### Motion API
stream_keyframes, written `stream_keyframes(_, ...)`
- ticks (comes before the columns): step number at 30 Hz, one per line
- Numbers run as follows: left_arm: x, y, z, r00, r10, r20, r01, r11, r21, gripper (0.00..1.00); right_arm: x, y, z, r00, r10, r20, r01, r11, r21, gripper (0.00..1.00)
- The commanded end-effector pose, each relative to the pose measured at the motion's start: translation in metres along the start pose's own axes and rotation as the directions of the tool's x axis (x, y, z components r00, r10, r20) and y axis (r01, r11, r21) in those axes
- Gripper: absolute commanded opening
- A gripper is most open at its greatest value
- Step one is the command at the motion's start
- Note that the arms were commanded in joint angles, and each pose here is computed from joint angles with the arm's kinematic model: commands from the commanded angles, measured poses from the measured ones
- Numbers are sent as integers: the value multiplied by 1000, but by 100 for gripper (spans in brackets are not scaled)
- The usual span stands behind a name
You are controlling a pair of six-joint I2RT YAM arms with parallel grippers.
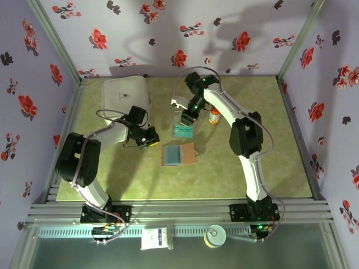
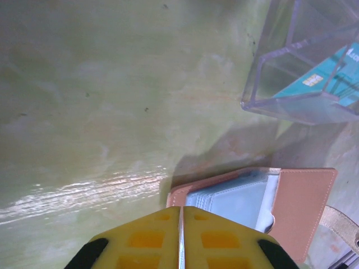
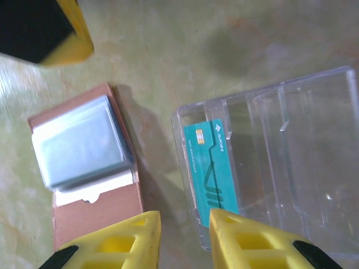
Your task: Take the credit cards out of the card holder
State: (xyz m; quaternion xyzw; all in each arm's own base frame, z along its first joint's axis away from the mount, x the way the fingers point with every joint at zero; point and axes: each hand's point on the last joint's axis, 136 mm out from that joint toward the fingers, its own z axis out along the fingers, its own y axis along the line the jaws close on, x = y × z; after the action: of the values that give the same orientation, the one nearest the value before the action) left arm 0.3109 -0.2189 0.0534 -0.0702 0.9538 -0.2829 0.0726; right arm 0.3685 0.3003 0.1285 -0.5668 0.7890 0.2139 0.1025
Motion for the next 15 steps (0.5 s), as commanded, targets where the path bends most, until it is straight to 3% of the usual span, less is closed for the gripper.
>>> stream_keyframes(1,2,-11,5,1000,19,-11,-19,1000,21,9,-19,0,-5,984,135,116,-143,988,60,30)
stream_keyframes(5,8,-12,7,999,33,-17,-33,999,10,9,-20,-3,-2,903,352,246,-389,913,122,30)
stream_keyframes(9,16,-13,12,998,44,-33,-44,999,5,9,-15,5,2,760,548,350,-611,786,96,29)
stream_keyframes(12,21,-14,17,998,51,-44,-51,999,2,8,-8,17,10,647,662,379,-729,682,53,29)
stream_keyframes(15,25,-13,19,997,54,-52,-54,999,-2,8,-2,38,22,576,726,377,-786,618,12,29)
